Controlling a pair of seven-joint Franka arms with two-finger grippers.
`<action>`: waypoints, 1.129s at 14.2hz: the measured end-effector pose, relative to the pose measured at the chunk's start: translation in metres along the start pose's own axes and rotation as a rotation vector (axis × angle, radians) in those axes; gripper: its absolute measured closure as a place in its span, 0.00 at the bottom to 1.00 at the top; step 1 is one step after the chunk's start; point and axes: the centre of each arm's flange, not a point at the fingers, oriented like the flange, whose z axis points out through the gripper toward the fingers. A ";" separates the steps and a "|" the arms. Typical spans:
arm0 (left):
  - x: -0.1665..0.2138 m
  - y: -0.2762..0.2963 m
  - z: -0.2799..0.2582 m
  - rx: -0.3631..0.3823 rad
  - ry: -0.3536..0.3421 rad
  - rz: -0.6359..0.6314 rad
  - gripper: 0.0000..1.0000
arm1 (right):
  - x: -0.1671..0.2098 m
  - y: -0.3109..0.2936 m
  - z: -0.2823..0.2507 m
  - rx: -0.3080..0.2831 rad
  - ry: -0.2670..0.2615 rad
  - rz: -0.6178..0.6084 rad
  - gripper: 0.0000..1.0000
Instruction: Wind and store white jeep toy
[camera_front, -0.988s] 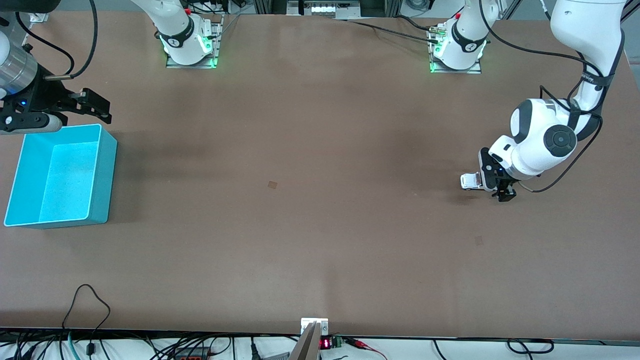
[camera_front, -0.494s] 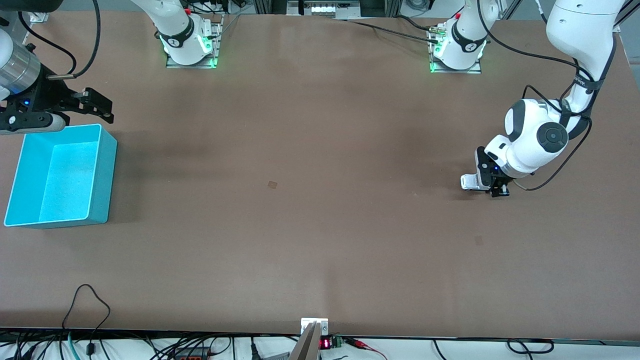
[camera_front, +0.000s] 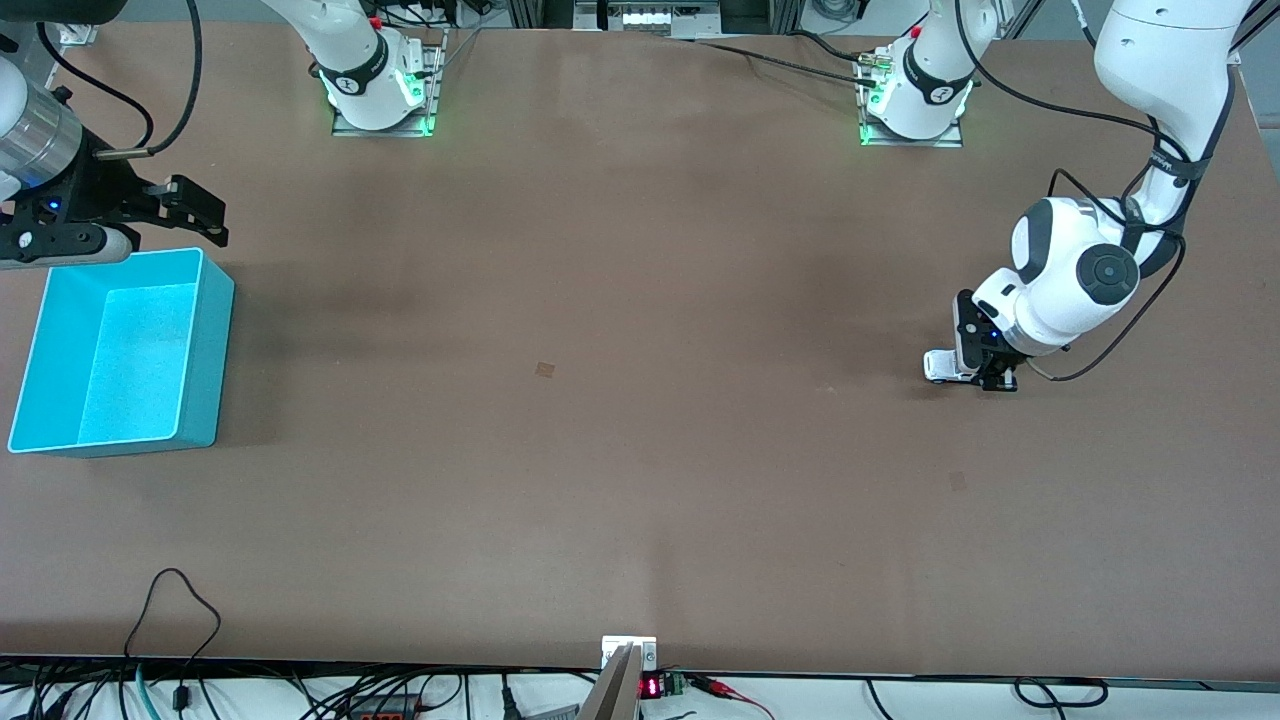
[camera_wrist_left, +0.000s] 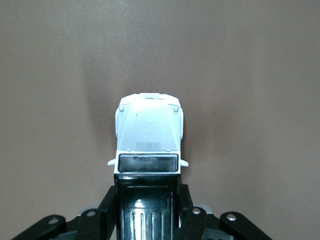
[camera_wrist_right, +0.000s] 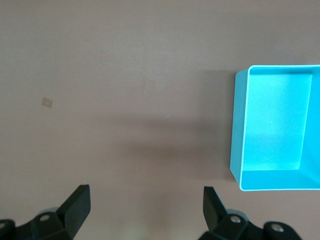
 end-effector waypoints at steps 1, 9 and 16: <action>-0.002 0.000 0.000 0.000 0.000 0.007 0.49 | 0.000 0.000 0.000 0.000 0.000 0.000 0.00; -0.124 0.012 0.005 0.011 -0.003 0.024 0.49 | 0.000 -0.007 -0.001 0.000 0.001 -0.013 0.00; -0.171 0.015 0.007 0.023 -0.008 0.004 0.49 | 0.000 -0.009 -0.001 0.000 0.003 -0.015 0.00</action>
